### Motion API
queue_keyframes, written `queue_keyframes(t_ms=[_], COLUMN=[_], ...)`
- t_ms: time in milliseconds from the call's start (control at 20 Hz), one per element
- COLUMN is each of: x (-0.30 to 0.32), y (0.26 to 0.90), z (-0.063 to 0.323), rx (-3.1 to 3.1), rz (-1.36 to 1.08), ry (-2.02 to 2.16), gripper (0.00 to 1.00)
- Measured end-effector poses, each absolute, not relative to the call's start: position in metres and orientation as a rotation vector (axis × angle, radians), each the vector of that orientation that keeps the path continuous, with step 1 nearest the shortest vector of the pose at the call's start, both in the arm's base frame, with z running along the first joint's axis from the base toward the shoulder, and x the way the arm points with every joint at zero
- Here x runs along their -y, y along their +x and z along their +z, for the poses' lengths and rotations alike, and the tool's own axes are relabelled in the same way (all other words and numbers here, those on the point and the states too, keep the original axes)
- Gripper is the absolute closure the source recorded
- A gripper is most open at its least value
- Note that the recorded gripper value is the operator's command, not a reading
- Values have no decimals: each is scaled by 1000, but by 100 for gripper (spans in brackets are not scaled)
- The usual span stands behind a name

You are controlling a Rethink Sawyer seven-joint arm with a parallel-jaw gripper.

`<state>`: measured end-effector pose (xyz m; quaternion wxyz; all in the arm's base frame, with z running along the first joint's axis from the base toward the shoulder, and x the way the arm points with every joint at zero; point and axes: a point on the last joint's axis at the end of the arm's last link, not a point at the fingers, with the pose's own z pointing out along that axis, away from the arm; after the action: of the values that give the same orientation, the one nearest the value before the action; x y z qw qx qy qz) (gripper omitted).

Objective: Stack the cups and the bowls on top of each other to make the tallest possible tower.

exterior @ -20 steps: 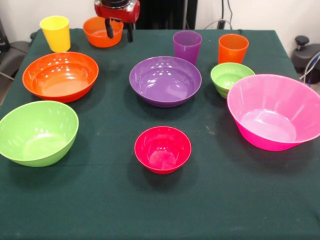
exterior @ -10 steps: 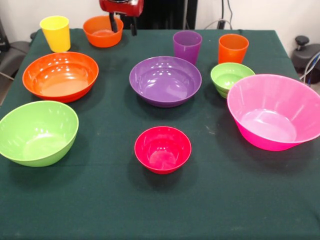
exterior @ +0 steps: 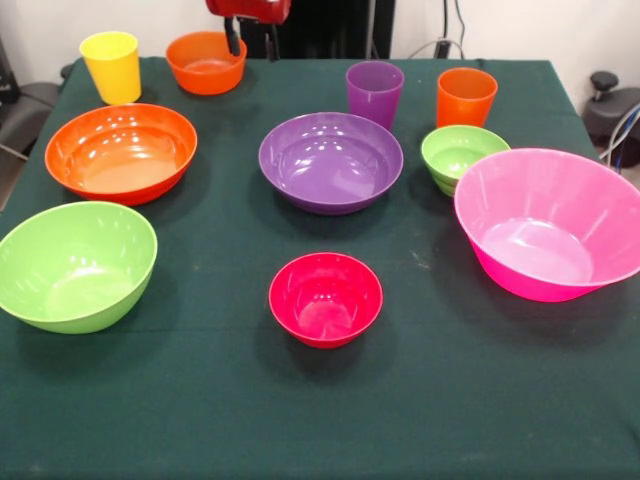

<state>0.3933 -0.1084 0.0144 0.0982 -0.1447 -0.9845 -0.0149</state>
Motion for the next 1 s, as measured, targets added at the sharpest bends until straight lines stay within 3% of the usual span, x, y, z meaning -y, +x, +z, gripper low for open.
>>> queue_keyframes(t_ms=[1000], x=[120], y=[394], z=[19], rx=[2907], rz=[-51], ry=[-465], gripper=[0])
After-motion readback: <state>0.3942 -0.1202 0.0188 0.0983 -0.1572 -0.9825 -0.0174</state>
